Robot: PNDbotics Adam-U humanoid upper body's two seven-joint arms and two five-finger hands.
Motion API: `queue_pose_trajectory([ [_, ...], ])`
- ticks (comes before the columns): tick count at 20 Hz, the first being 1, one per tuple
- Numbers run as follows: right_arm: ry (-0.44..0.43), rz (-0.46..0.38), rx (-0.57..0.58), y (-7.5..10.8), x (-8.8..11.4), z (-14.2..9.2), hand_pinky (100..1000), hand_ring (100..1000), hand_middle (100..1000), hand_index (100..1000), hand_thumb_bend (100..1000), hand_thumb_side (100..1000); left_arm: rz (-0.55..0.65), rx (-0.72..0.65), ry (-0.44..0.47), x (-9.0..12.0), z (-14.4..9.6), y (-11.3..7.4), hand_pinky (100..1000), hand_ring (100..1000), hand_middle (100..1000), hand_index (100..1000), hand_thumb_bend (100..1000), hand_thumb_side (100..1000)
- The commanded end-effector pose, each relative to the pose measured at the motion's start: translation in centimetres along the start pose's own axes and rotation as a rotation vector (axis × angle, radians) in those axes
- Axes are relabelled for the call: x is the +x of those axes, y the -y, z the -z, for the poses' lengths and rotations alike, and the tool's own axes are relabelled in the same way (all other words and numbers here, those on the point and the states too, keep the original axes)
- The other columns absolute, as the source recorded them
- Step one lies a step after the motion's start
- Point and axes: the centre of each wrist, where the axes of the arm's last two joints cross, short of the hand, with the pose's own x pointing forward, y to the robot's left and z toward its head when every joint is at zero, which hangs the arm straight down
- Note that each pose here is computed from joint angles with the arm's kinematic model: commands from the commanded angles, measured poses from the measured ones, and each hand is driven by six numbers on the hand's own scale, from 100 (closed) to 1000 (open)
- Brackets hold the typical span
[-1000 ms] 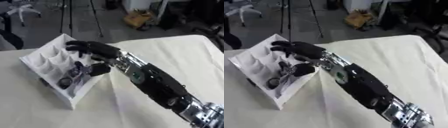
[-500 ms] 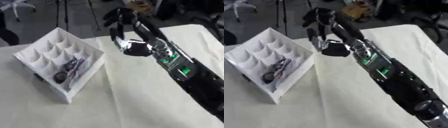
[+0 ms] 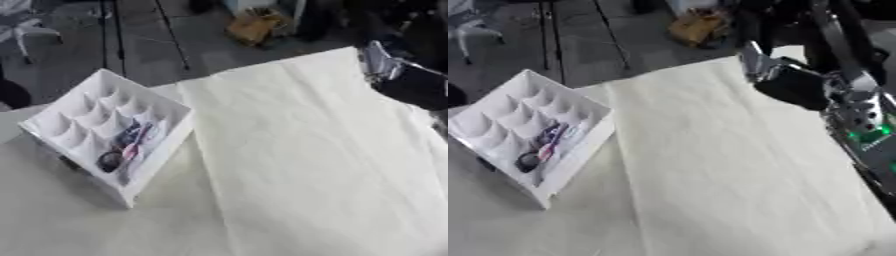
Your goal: Pick up objects on the table and place them in the box.
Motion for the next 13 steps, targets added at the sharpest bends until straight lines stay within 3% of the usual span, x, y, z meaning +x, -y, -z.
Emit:
queue_pose_trajectory([
  [1,-0.016,-0.019,-0.073,1.4,0.2,-0.5,154,220,443,390,481,100,0.070,0.019,-0.006,0.7,-0.1,-1.2,719,786,785,875,246,950],
  [6,-0.060,-0.128,-0.146,2.0,-0.6,-3.2,130,204,407,375,539,100,0.106,0.036,-0.049,0.6,-1.1,-1.8,718,786,784,875,236,956],
  [9,-0.128,-0.144,-0.198,1.8,-1.0,-5.1,128,191,425,388,463,100,0.132,0.050,-0.059,0.5,-1.3,-2.3,718,787,784,875,236,956],
  [11,-0.149,-0.142,-0.212,1.8,-1.1,-5.5,128,191,425,388,463,100,0.138,0.052,-0.061,0.4,-1.3,-2.3,718,787,784,875,236,956],
  [12,-0.178,-0.113,-0.174,1.2,-1.3,-6.9,633,487,888,757,100,684,0.144,0.058,-0.066,0.3,-1.4,-2.5,731,809,800,874,225,966],
  [13,-0.185,-0.084,-0.133,0.9,-1.4,-8.0,717,527,974,854,100,801,0.150,0.062,-0.069,0.2,-1.5,-2.6,737,817,807,879,221,971],
])
